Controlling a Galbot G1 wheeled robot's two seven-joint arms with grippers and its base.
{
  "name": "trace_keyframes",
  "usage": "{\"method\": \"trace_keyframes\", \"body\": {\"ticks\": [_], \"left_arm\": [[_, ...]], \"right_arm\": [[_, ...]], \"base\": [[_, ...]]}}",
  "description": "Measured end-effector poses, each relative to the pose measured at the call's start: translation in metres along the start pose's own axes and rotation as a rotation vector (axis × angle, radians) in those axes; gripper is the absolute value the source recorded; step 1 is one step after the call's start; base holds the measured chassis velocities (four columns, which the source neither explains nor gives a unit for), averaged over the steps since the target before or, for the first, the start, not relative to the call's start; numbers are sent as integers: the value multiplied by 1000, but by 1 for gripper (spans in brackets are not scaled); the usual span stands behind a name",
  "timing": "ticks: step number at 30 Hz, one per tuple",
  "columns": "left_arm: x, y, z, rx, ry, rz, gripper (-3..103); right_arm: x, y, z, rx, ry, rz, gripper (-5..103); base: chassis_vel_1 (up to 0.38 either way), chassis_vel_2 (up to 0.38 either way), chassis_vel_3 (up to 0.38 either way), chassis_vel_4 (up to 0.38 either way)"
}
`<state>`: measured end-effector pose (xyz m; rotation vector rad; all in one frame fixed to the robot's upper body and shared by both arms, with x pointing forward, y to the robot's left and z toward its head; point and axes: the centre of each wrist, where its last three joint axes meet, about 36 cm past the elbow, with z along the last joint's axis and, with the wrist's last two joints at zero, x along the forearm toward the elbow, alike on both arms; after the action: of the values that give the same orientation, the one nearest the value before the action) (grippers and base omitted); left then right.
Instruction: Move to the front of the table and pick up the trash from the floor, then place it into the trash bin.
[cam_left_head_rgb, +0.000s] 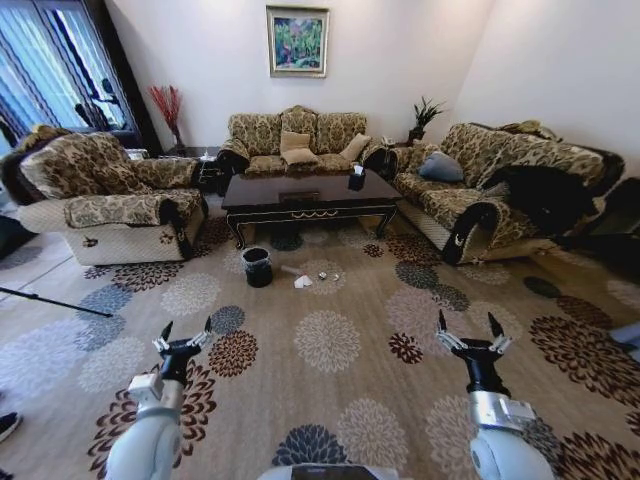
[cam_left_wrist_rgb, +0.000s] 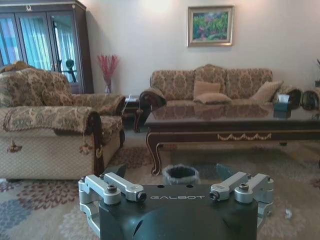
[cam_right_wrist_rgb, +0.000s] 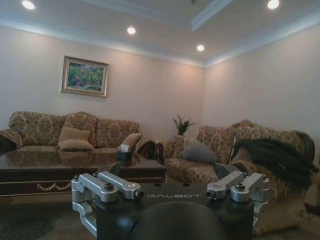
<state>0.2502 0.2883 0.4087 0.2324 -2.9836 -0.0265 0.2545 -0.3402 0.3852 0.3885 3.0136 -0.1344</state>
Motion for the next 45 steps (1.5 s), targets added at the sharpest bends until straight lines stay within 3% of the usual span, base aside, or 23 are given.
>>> {"method": "trace_keyframes", "body": {"ticks": [5,10,15,16,18,21,25,29,33,45], "left_arm": [[2,-3,3,8,-11,2,100],[0,-4,-3,28,-70,-1,100],[-2,4,-18,-1,-186,23,100],[-2,4,-18,-1,-186,23,100],[-3,8,-23,-31,-234,48,100],[-3,9,-24,-47,-244,52,100],[-2,9,-19,-49,-229,49,100],[-4,9,-13,-32,-213,6,100],[-5,10,-8,-26,-217,2,100],[-6,10,-3,-33,-229,27,100]], "right_arm": [[-15,-4,3,-1,-29,-62,100],[-18,2,-14,7,-96,-92,100],[-12,-1,-34,17,-291,-292,100],[-12,-1,-34,17,-291,-292,100],[-12,-5,-41,59,-365,-397,100],[-11,-6,-42,99,-373,-420,100],[-6,-1,-43,124,-352,-364,100],[2,12,-48,72,-283,-196,100],[8,16,-47,53,-251,-132,100],[13,16,-42,55,-233,-122,100]], "base": [[0,0,0,0],[0,0,0,0],[0,0,0,0],[0,0,0,0],[0,0,0,0],[0,0,0,0],[0,0,0,0],[0,0,0,0],[0,0,0,0],[0,0,0,0]]}}
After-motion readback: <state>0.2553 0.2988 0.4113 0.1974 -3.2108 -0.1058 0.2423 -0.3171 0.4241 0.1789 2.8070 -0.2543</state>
